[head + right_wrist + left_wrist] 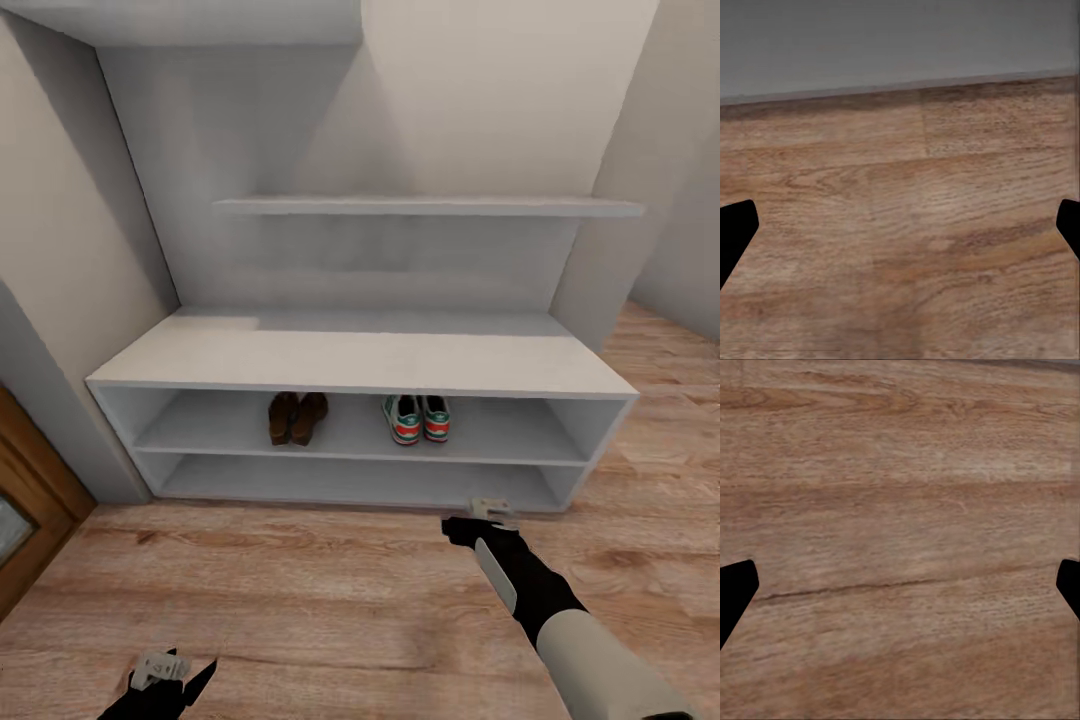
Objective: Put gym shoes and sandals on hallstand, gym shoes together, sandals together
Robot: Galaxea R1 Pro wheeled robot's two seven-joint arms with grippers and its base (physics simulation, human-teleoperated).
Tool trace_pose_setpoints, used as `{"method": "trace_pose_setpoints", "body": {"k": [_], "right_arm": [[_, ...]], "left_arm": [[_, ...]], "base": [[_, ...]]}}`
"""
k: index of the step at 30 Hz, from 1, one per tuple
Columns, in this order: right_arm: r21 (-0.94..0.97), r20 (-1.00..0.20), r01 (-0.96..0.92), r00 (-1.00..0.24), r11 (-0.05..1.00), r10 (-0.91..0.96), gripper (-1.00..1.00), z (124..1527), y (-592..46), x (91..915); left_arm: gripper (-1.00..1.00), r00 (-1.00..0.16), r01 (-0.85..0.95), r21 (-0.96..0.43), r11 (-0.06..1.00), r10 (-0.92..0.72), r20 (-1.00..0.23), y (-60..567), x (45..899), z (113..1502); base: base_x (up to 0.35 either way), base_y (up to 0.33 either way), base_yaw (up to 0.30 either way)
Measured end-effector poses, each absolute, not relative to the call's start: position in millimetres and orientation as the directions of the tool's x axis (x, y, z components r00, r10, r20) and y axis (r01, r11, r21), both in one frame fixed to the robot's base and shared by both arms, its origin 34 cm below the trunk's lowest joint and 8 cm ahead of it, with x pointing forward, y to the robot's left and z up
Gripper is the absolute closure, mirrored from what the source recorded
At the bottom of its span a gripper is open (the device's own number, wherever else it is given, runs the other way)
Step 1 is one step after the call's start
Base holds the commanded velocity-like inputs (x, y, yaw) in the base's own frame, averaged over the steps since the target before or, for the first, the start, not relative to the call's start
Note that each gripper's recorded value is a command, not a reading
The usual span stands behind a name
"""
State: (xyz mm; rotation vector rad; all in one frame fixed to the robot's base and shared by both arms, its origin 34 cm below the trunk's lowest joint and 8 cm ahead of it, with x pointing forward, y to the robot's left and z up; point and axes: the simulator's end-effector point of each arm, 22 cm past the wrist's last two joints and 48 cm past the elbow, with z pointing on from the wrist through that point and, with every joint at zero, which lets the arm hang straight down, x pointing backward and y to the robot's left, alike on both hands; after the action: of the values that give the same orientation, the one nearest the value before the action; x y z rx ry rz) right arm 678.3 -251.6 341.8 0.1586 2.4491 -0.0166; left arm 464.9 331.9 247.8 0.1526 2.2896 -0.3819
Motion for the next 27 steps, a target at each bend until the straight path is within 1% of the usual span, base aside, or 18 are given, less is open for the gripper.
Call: {"method": "trace_pose_setpoints", "body": {"k": [6, 15, 18, 22, 27], "right_arm": [[0.017, -0.629, 0.134, -0.769, 0.991, 0.115, -1.00, 325, -261, 668], [-0.003, -0.637, 0.163, -0.760, 0.987, 0.124, -1.00, 300, -275, 650], [-0.030, -0.635, 0.185, -0.762, 0.982, 0.124, -1.00, 280, -290, 630], [-0.059, -0.630, 0.196, -0.768, 0.979, 0.116, -1.00, 264, -302, 611], [-0.107, -0.643, 0.184, -0.762, 0.977, 0.073, -1.00, 251, -315, 591]], "left_arm": [[-1.00, -0.677, 0.190, -0.189, 0.963, -0.011, -0.736, 342, 468, 245], [-1.00, -0.677, 0.176, -0.175, 0.969, -0.010, -0.736, 347, 469, 244], [-1.00, -0.677, 0.172, -0.172, 0.970, -0.011, -0.736, 348, 469, 244], [-1.00, -0.677, 0.168, -0.172, 0.971, -0.013, -0.736, 349, 468, 244], [-1.00, -0.675, 0.160, -0.174, 0.972, -0.021, -0.737, 351, 469, 245]], "base": [[-0.336, 0.000, 0.000], [-0.336, 0.000, 0.000], [-0.306, 0.000, 0.000], [-0.160, 0.000, 0.000], [-0.060, 0.000, 0.000]]}}
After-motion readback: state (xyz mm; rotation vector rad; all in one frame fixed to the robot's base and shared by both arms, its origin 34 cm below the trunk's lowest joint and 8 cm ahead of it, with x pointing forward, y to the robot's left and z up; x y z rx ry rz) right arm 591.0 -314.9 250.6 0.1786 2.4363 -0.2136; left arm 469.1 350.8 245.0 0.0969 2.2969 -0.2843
